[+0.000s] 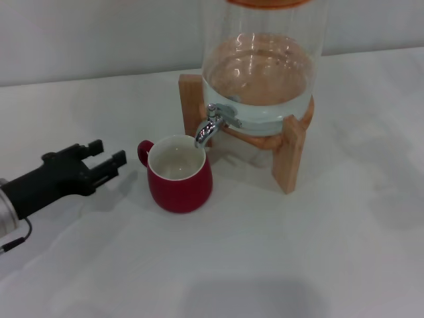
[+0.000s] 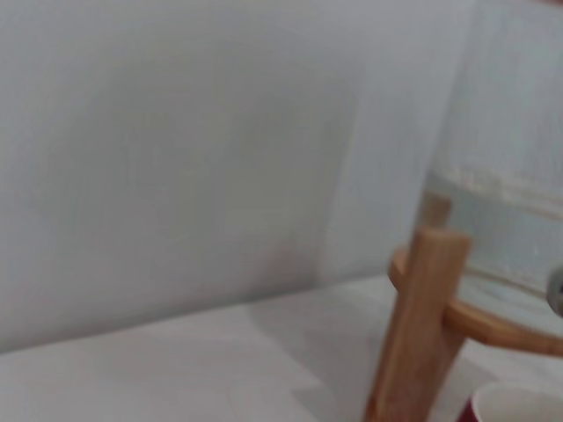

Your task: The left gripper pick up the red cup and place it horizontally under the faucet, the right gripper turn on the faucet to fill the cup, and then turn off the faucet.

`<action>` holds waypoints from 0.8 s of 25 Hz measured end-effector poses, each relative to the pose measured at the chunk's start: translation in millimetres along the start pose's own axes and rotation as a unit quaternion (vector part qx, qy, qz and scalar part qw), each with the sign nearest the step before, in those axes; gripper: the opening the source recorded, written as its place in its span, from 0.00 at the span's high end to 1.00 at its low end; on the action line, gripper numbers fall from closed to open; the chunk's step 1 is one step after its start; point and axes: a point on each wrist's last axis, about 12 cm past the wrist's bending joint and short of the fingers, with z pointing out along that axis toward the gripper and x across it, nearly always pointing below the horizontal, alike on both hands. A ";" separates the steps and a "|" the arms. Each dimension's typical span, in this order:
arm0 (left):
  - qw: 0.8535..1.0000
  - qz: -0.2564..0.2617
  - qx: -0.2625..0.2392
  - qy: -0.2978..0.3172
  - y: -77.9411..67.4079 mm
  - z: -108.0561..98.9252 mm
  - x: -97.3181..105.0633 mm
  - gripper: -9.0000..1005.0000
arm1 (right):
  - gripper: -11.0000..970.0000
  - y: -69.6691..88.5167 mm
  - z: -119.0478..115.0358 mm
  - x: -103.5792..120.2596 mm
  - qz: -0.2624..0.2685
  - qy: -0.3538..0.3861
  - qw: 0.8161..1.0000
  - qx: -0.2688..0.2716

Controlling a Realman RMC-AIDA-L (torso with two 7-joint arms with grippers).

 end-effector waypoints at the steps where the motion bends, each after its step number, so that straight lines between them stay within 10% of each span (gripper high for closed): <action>1: 1.000 -0.005 -0.005 -0.007 0.7 -3.0 0.5 0.42 | 0.25 0.0 0.0 0.0 0.000 0.000 1.000 0.000; 20: 0.997 -0.009 -0.076 0.011 14.2 16.4 0.4 0.42 | 0.25 0.2 1.2 -0.2 -0.001 -0.001 1.000 -0.001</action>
